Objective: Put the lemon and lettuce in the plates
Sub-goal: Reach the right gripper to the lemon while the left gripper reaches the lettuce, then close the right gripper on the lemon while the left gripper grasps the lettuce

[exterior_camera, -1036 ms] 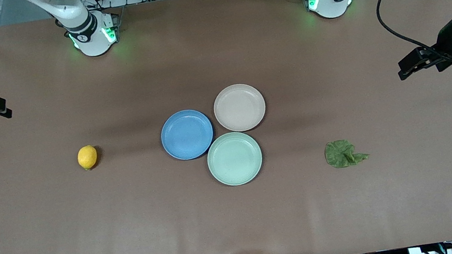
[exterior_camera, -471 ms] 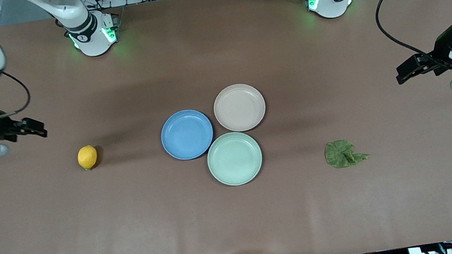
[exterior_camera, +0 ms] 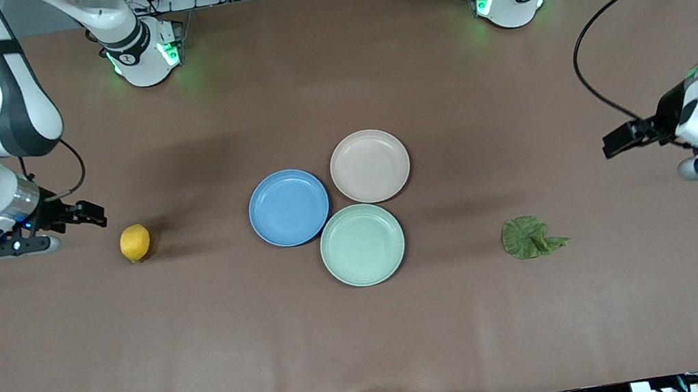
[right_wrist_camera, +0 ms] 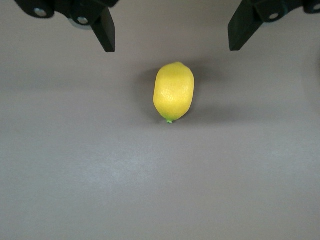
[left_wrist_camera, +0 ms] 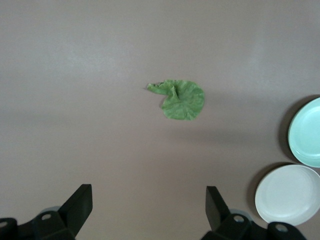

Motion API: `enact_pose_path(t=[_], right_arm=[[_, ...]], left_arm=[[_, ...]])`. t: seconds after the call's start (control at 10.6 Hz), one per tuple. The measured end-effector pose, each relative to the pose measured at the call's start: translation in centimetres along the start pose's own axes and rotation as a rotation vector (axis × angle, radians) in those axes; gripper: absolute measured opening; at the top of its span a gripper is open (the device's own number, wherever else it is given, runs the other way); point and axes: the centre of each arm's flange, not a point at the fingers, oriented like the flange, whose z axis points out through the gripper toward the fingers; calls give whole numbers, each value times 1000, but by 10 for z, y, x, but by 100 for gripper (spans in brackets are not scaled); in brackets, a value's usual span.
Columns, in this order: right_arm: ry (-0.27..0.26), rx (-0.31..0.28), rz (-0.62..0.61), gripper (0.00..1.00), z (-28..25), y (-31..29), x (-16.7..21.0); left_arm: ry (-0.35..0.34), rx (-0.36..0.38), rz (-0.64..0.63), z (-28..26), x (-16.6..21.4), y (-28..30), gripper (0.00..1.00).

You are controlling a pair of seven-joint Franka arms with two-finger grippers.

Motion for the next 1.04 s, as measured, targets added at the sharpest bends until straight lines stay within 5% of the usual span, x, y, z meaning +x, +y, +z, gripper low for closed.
enact_pose_path(t=[1.04], right_arm=[[56, 22, 67, 99, 140, -9, -3]], left_arm=[[92, -24, -2, 211, 38, 7, 100]])
